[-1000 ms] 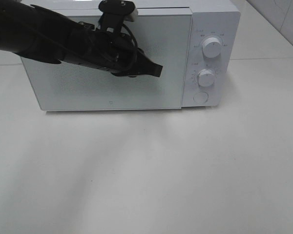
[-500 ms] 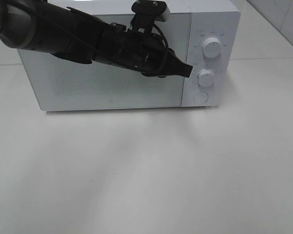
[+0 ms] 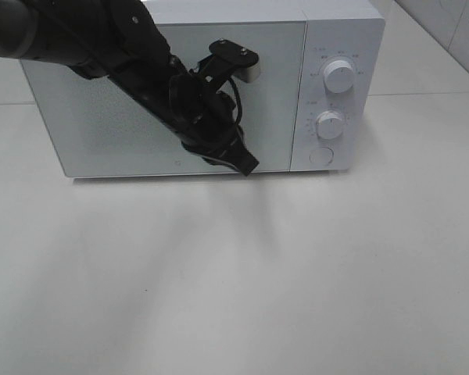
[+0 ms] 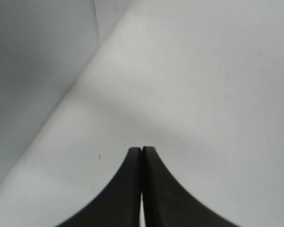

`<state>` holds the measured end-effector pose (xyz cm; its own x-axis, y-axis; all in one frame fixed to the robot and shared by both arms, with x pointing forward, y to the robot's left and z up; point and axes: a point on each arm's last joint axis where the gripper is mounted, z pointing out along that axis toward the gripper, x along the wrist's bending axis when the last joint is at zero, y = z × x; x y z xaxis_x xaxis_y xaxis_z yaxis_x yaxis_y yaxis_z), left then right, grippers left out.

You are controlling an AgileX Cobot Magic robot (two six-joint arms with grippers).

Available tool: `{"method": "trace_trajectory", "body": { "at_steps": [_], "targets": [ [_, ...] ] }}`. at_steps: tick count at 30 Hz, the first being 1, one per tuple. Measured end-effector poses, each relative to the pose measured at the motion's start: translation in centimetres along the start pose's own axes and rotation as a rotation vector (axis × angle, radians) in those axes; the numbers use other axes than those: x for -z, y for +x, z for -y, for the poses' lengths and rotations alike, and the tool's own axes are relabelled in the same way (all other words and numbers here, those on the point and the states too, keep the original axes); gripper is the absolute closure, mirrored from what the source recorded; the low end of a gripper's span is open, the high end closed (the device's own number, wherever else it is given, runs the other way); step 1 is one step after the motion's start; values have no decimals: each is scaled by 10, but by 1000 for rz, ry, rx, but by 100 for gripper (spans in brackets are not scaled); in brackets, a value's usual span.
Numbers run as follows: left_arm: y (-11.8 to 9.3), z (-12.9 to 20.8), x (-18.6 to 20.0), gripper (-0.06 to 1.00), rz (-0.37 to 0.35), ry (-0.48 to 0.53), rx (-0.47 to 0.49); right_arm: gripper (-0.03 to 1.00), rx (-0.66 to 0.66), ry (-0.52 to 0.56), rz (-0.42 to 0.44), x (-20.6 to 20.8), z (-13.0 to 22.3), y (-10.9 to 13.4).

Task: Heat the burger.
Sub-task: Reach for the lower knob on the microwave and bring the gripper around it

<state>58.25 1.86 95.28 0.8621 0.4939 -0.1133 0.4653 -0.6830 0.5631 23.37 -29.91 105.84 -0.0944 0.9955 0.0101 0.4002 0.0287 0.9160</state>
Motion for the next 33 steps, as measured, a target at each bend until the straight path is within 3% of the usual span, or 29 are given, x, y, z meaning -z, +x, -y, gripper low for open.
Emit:
{"method": "trace_trajectory", "body": {
  "at_steps": [1, 2, 4, 10, 15, 21, 25, 27, 33],
  "targets": [
    [-1, 4, 11, 94, -21, 83, 33, 26, 0, 0, 0, 0, 0, 0],
    [-1, 4, 11, 94, -21, 83, 33, 26, 0, 0, 0, 0, 0, 0],
    [-3, 8, 32, 94, -63, 184, 124, 26, 0, 0, 0, 0, 0, 0],
    [-9, 15, 78, 94, -161, 338, 202, 26, 0, 0, 0, 0, 0, 0],
    [-16, 18, 108, 94, -188, 404, 234, 26, 0, 0, 0, 0, 0, 0],
    [-9, 21, 138, 94, -199, 389, 284, 26, 0, 0, 0, 0, 0, 0],
    [12, 32, 167, 94, -229, 332, 395, 26, 0, 0, 0, 0, 0, 0],
    [26, 57, 200, 94, -266, 293, 505, 26, 0, 0, 0, 0, 0, 0],
    [33, 88, 236, 94, -325, 256, 607, 26, 1, 0, 0, 0, 0, 0]
  ]
}}
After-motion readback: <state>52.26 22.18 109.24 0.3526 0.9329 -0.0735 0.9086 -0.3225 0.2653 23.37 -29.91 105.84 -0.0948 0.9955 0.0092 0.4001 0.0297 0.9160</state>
